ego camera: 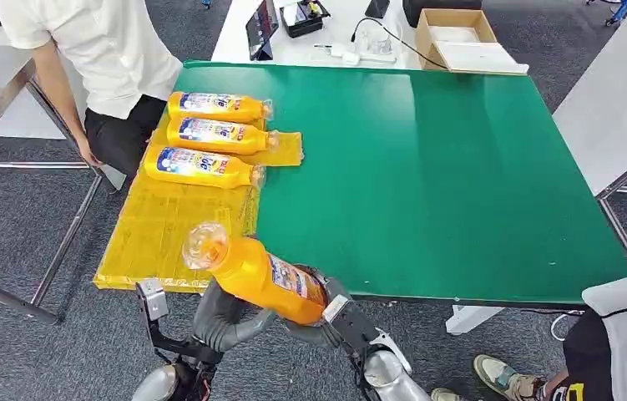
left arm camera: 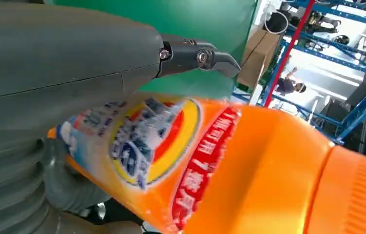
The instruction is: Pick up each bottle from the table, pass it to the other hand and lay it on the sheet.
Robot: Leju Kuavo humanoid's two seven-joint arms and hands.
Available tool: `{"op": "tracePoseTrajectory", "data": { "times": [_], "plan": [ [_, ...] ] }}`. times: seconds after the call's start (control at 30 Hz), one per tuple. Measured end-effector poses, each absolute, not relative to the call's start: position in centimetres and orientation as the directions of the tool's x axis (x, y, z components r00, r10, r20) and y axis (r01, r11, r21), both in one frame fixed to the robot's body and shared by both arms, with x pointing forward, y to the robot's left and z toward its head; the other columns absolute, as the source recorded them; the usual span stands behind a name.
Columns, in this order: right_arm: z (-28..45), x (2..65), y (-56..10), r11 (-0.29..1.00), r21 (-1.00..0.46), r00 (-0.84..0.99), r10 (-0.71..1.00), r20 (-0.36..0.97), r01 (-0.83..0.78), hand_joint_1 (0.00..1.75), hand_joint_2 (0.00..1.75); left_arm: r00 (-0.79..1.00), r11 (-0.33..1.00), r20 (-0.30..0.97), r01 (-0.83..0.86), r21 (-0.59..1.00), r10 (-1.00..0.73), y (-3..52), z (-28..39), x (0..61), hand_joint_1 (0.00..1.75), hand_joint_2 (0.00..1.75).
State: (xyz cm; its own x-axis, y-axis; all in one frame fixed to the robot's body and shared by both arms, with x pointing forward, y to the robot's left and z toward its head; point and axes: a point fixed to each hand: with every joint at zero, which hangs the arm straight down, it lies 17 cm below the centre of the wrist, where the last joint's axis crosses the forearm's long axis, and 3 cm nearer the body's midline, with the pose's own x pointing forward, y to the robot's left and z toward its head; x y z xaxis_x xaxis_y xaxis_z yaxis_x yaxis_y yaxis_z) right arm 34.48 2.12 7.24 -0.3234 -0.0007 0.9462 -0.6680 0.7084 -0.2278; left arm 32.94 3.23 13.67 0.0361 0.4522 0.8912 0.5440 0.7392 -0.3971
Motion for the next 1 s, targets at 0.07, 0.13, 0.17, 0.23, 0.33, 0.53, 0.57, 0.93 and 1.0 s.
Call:
{"op": "tracePoseTrajectory", "data": {
  "times": [0.07,0.13,0.17,0.23,0.33,0.53,0.57,0.93,1.0],
  "plan": [
    [6.9,34.2,2.6,0.690,-0.243,-0.327,0.010,0.945,-0.682,1.75,1.75,0.030,0.735,0.892,0.554,-0.391,0.452,3.0,13.9,32.9,0.00,1.75],
    [6.6,34.0,3.1,0.665,-0.293,-0.355,0.044,0.934,-0.687,1.75,1.75,0.025,0.726,0.886,0.564,-0.395,0.463,2.8,14.4,32.9,0.00,1.75],
    [6.5,33.9,3.4,0.654,-0.314,-0.368,0.059,0.928,-0.688,1.75,1.75,0.023,0.724,0.884,0.565,-0.396,0.466,2.7,14.5,32.9,0.00,1.75],
    [6.3,33.8,3.7,0.638,-0.336,-0.380,0.073,0.922,-0.693,1.75,1.75,0.015,0.724,0.883,0.566,-0.394,0.470,2.6,14.8,33.1,0.00,1.75],
    [5.9,33.5,4.2,0.611,-0.350,-0.382,0.083,0.920,-0.710,1.75,1.75,-0.001,0.728,0.883,0.566,-0.387,0.470,2.6,15.2,33.2,0.17,1.75],
    [5.4,33.3,4.8,0.579,-0.345,-0.362,0.091,0.928,-0.738,1.75,1.75,-0.009,0.721,0.876,0.572,-0.391,0.482,2.5,15.6,33.2,1.75,1.75],
    [5.4,33.4,4.9,0.577,-0.345,-0.361,0.092,0.928,-0.740,1.75,1.75,-0.010,0.719,0.874,0.574,-0.392,0.485,2.5,15.6,33.2,1.75,1.75],
    [5.1,33.0,5.2,0.562,-0.327,-0.340,0.084,0.937,-0.760,0.00,1.75,-0.011,0.716,0.872,0.577,-0.394,0.489,2.6,15.7,33.2,1.75,1.75],
    [5.0,33.0,5.3,0.562,-0.325,-0.335,0.089,0.938,-0.761,0.00,1.75,-0.010,0.713,0.872,0.580,-0.394,0.490,2.6,15.7,33.2,1.75,1.75]
  ]
}}
